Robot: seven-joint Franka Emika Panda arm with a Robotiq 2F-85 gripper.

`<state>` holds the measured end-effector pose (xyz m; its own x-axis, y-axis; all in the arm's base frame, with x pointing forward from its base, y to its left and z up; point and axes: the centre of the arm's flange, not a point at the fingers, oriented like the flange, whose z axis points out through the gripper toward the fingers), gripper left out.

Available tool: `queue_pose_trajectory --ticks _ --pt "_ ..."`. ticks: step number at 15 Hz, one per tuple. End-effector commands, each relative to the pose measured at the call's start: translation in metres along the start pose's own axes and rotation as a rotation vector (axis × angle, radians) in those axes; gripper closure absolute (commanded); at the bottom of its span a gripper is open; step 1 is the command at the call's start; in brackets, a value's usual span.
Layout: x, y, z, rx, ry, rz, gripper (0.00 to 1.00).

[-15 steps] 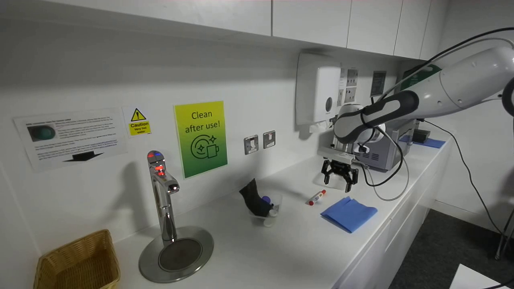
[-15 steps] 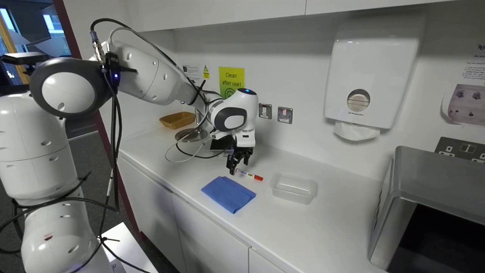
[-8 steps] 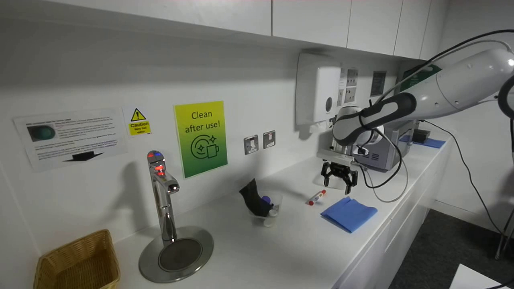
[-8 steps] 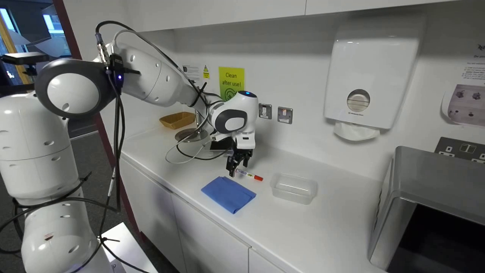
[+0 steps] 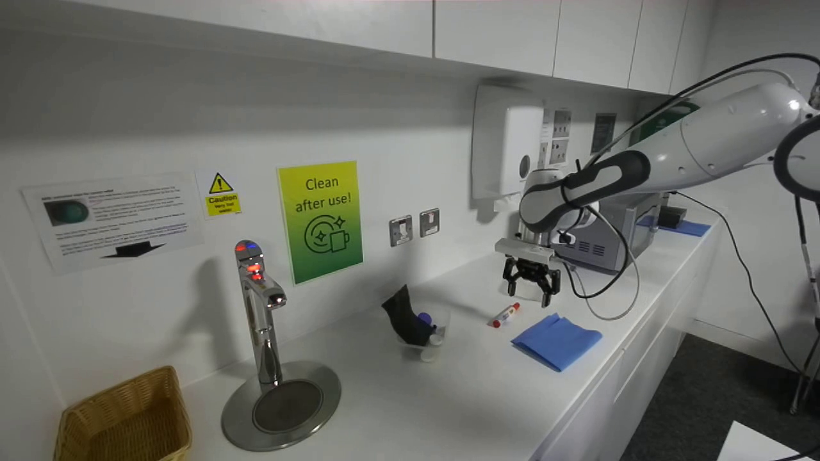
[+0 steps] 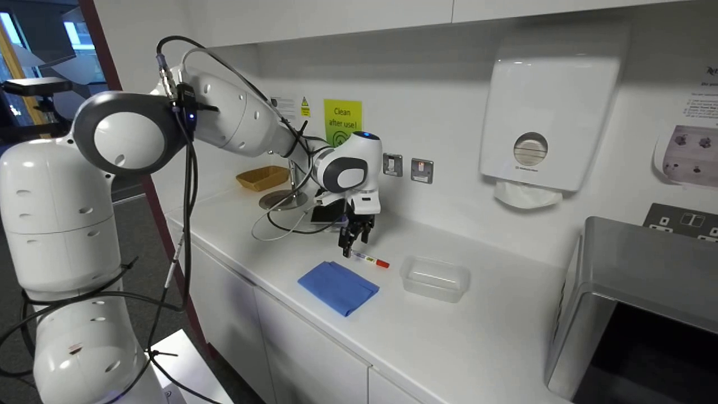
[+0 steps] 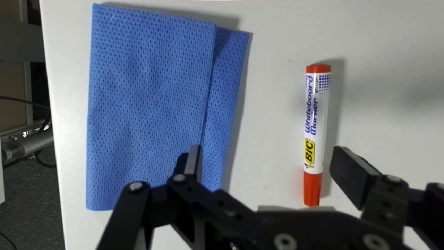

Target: Put the orange marker inside the lunchbox on the right

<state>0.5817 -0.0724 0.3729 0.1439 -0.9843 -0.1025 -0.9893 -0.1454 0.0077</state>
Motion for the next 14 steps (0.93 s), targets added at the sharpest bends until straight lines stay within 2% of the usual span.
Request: queue_pose_trajectory --ticks 1,7,14 --pt "0.008 -0.028 -0.008 -0.056 0.006 -0.025 0.00" --pt "0.008 -0.048 0.003 -0.119 0.010 -0.047 0.00" --pt "0.006 -0.067 0.015 -0.153 0.044 -0.074 0.00"
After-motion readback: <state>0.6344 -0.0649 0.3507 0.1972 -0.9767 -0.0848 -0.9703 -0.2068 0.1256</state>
